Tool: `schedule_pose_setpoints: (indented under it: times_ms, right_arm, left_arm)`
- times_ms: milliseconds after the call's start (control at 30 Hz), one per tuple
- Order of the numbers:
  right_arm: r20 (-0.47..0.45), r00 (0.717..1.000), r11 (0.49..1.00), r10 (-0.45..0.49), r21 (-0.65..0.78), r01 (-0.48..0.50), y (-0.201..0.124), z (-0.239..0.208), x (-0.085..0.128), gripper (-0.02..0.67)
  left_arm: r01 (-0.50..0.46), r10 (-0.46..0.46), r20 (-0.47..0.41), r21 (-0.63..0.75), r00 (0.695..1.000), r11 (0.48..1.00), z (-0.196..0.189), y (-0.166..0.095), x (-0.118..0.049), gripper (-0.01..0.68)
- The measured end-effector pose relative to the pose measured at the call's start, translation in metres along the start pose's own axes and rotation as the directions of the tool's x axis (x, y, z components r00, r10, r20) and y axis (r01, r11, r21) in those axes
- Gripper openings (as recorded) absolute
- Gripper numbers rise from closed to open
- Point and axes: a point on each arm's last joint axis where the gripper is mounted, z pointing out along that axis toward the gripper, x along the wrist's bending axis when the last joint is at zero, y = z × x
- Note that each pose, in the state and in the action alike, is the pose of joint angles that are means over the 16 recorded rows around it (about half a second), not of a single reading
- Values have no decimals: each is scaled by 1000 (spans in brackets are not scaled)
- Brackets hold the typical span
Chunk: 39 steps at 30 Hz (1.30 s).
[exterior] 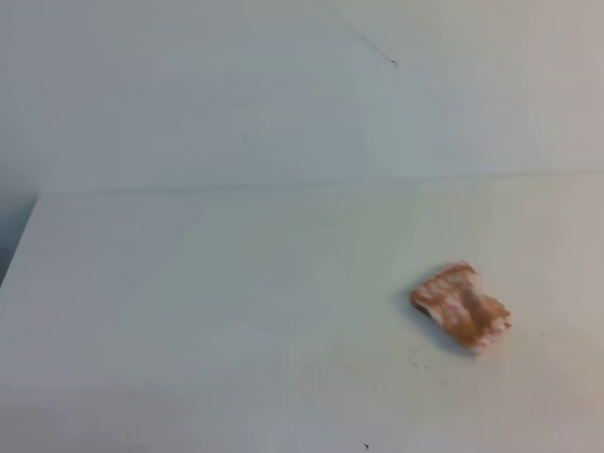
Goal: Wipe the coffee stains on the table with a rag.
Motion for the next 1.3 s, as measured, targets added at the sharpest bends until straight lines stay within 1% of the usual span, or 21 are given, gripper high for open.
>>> schedule_pose_setpoints:
  times_ms: [167,333,467,733,1300]
  right_arm:
    - [15,1000,999,8,38,-9,-23,4,1,-2]
    - [-4,1000,994,28,106,-28,-41,7,3,-2]
    - [-20,999,989,45,144,-42,-49,8,5,-2]
    - [-44,998,987,47,156,-40,-50,8,6,-2]
    - [-45,998,988,48,152,-40,-50,8,6,-2]
  left_arm:
    - [0,0,0,0,1000,1000,0,0,0,-1]
    - [0,0,0,0,1000,1000,0,0,0,-1]
    - [-1,1,0,0,1000,1000,0,0,0,-1]
    - [-1,1,0,0,1000,1000,0,0,0,-1]
    - [1,-1,0,0,1000,1000,0,0,0,-1]
